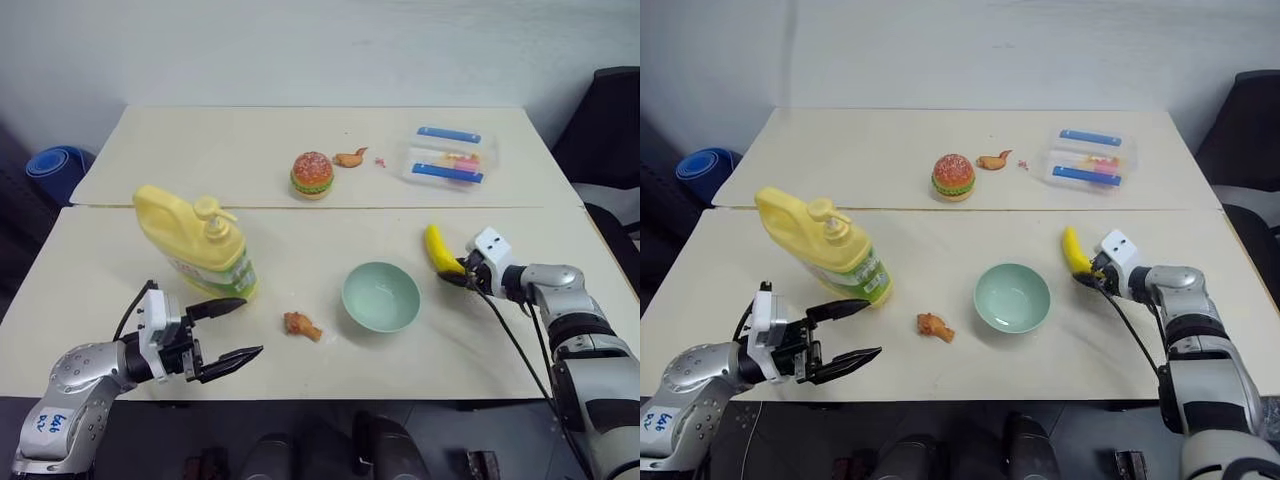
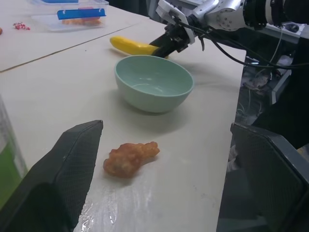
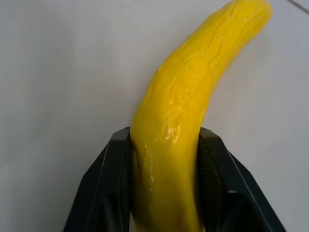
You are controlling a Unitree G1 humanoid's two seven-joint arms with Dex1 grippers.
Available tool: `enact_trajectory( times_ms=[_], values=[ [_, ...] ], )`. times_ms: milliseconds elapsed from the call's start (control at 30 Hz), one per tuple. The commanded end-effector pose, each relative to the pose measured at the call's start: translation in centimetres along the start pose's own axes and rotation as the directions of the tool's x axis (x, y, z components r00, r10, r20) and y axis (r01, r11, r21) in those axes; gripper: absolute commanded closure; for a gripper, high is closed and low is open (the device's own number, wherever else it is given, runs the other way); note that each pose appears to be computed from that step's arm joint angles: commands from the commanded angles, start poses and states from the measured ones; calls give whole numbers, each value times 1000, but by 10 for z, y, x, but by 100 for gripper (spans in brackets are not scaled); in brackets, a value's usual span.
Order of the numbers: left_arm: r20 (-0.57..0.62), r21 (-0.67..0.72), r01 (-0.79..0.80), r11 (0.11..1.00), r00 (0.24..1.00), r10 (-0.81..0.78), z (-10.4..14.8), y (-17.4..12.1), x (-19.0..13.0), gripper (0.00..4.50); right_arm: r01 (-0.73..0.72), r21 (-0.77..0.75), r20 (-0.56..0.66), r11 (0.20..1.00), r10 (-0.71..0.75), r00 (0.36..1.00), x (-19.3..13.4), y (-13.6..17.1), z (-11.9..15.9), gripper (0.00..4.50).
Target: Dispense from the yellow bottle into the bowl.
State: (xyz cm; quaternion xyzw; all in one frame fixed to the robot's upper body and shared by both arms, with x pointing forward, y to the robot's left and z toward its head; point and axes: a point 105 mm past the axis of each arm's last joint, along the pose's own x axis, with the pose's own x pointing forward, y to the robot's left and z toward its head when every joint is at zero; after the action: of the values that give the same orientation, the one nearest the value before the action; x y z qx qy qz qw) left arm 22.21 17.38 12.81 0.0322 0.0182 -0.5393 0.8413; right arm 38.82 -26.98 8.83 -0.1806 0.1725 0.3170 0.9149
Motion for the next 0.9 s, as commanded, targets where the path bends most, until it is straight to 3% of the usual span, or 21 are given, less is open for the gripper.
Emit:
enact_trajectory(
  times_ms=[33, 300, 433, 533, 700, 767, 900],
  values=[
    [11, 6, 14, 1000, 1000, -14, 4, -6, -3, 0, 76, 1, 84, 997, -75, 994, -39, -25, 12, 320],
    [17, -78, 2, 997, 1000, 0, -1, -6, -6, 0, 244, 51, -82, 969, -239, 967, -102, -45, -39, 320],
    [-4, -59, -5, 998, 1000, 5, -5, 0, -10, 0, 280, 120, -94, 953, -270, 958, -98, -38, -61, 320],
    [-22, -51, -2, 999, 1000, 1, -6, 2, -16, 0, 261, 98, -111, 960, -250, 962, -96, -35, -64, 219],
    [-74, -28, 29, 999, 997, -31, -12, -3, -31, 0, 183, -69, -39, 981, -186, 982, -101, -31, -43, 56],
    [-73, -34, 32, 999, 997, -34, -13, -6, -35, 0, 119, -156, 32, 981, -115, 993, -98, -22, -20, 2],
    [-57, -7, -34, 999, 998, 33, -15, -1, -45, 0, -72, -241, 153, 968, 111, 982, -85, 20, 41, 2]
  ],
)
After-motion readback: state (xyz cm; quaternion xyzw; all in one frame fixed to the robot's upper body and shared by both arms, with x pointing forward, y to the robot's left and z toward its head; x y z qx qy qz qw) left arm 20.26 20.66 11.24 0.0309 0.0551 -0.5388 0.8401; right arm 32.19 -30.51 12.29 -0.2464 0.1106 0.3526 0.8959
